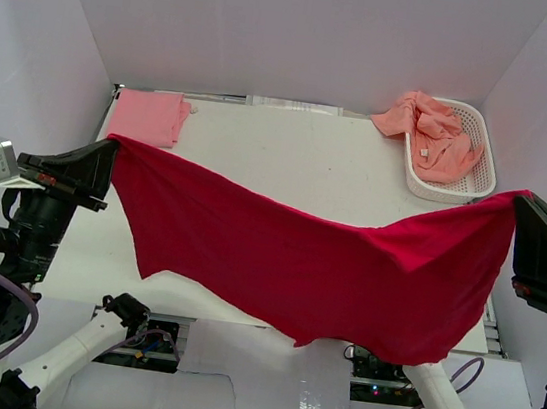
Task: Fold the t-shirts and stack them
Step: Flatten out the tshirt
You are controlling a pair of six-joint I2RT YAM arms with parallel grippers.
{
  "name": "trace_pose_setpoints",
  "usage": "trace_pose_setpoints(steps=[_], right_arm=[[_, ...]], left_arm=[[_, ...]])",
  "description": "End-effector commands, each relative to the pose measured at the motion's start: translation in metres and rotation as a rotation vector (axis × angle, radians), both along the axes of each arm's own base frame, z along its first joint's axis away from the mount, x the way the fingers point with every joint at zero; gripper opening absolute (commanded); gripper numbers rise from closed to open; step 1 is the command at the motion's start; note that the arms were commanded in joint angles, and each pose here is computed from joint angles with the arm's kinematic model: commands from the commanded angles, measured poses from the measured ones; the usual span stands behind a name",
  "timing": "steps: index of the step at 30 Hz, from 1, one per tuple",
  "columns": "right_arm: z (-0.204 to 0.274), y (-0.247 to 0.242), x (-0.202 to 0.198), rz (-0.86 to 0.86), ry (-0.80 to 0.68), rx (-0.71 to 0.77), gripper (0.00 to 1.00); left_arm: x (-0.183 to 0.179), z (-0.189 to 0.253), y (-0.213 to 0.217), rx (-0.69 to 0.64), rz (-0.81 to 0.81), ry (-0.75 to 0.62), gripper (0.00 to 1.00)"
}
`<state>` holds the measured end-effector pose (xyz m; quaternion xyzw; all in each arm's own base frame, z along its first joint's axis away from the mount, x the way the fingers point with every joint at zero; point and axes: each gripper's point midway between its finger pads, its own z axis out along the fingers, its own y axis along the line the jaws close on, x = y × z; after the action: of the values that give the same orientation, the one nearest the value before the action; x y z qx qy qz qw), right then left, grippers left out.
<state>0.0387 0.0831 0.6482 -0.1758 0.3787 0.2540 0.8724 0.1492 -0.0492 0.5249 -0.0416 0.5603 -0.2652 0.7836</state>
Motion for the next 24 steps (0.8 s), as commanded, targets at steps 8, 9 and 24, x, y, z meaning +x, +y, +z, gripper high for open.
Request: trace_pose_setpoints(steps=[8, 9, 24], right_arm=[[-0.112, 0.043, 0.18, 0.078, 0.512, 0.006, 0.08], [-0.131, 0.047, 0.198, 0.081, 0.571, 0.0, 0.08], [-0.368, 0.088, 0.397, 0.076, 1.141, -0.074, 0.08]], left_arm=[[0.054, -0.081, -0.016, 0.002, 0.068, 0.193, 0.0], [0.072, -0.111, -0.024, 0.028, 0.085, 0.281, 0.0], [0.2, -0.279, -0.046, 0.054, 0.357, 0.647, 0.0]])
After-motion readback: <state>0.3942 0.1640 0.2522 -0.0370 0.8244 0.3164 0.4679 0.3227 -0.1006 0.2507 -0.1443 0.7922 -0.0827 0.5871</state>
